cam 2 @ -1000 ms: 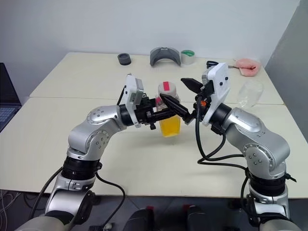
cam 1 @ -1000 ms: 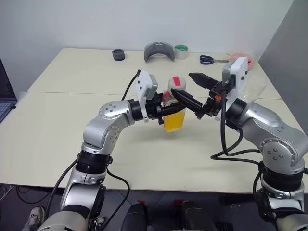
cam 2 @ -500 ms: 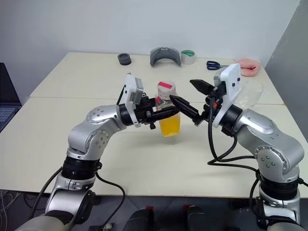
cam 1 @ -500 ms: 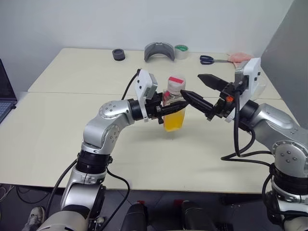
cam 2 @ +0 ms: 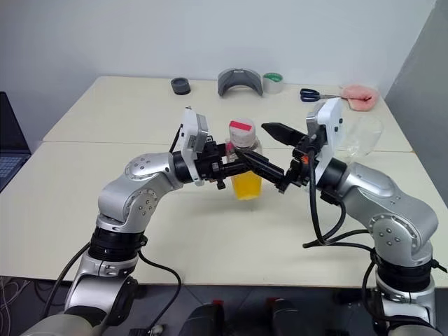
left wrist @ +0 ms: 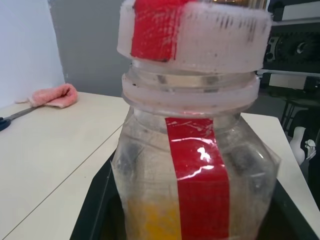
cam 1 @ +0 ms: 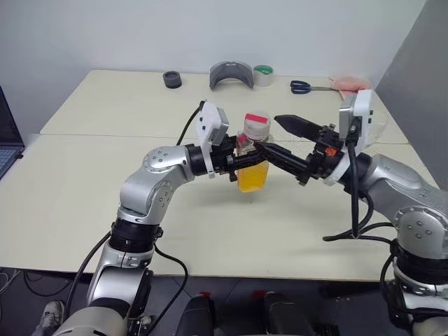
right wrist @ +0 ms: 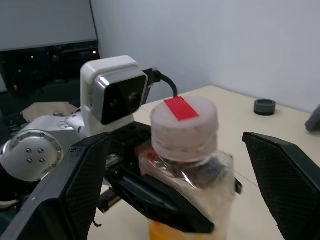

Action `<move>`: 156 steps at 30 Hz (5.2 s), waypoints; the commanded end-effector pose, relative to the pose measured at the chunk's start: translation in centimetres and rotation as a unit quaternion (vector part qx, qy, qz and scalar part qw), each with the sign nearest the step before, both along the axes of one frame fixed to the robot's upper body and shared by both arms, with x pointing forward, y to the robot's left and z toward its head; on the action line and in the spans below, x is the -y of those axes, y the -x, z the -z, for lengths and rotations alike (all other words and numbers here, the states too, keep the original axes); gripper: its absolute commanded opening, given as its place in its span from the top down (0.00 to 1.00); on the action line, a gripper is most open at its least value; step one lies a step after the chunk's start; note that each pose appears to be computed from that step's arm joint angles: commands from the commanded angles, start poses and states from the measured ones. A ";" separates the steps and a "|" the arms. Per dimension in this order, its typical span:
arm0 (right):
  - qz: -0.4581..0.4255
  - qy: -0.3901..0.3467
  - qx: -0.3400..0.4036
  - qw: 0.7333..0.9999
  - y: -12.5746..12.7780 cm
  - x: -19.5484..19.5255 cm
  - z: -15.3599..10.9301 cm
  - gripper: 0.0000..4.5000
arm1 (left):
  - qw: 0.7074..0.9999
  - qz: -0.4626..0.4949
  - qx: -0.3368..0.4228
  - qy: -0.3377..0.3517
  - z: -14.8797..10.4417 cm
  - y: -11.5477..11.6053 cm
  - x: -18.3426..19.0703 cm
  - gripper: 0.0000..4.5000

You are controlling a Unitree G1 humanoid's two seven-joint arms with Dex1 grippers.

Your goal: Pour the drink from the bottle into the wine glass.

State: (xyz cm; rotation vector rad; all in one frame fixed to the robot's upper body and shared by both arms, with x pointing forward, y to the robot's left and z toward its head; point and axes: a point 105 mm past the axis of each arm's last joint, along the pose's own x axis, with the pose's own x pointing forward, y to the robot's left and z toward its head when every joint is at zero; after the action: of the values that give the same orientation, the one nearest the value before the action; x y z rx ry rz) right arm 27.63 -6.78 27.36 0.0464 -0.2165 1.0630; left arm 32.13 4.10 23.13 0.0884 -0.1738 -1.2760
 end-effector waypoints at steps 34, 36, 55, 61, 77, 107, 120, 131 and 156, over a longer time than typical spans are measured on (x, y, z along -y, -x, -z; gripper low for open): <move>-0.019 -0.049 0.080 0.995 -0.9 -0.9 -4.4 0.58 | 0.999 0.025 0.034 0.008 -1.4 1.4 0.6 0.61; -0.034 -0.048 0.075 0.995 -0.7 -0.8 -4.6 0.58 | 0.999 0.027 0.033 0.008 -1.4 1.5 0.6 0.61; -0.145 0.021 0.082 0.986 -0.9 0.3 -5.6 0.58 | 0.997 0.067 0.022 0.004 -1.6 2.7 0.7 0.61; -0.130 0.031 0.122 0.984 -1.3 0.5 -6.6 0.58 | 0.997 0.071 0.019 0.004 -1.5 2.8 0.7 0.61; -0.129 -0.011 0.071 0.989 -1.5 1.3 -8.0 0.58 | 0.997 0.081 0.019 0.001 -1.4 3.0 0.9 0.61; -0.147 -0.014 -0.014 0.989 -0.4 0.5 -6.0 0.58 | 0.996 0.083 0.043 -0.010 -1.2 3.0 1.0 0.61; 0.058 -0.018 0.017 0.998 -0.3 6.3 -3.7 0.58 | 0.999 0.037 0.035 -0.001 -1.2 3.0 -0.9 0.61; 0.347 0.076 -0.054 0.933 -2.2 10.2 10.7 0.58 | 0.999 -0.002 0.036 0.017 -1.7 2.0 -1.0 0.61; 0.418 0.049 -0.097 0.902 -2.0 11.0 14.1 0.01 | 0.999 -0.007 0.044 0.023 -2.0 1.8 -0.7 0.61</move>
State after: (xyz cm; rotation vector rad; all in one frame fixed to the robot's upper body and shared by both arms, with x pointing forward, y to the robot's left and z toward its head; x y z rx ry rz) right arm 30.01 -18.42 10.67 -0.0243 0.0901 0.1406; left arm 30.54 4.76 23.38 0.0780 -0.2016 -1.2601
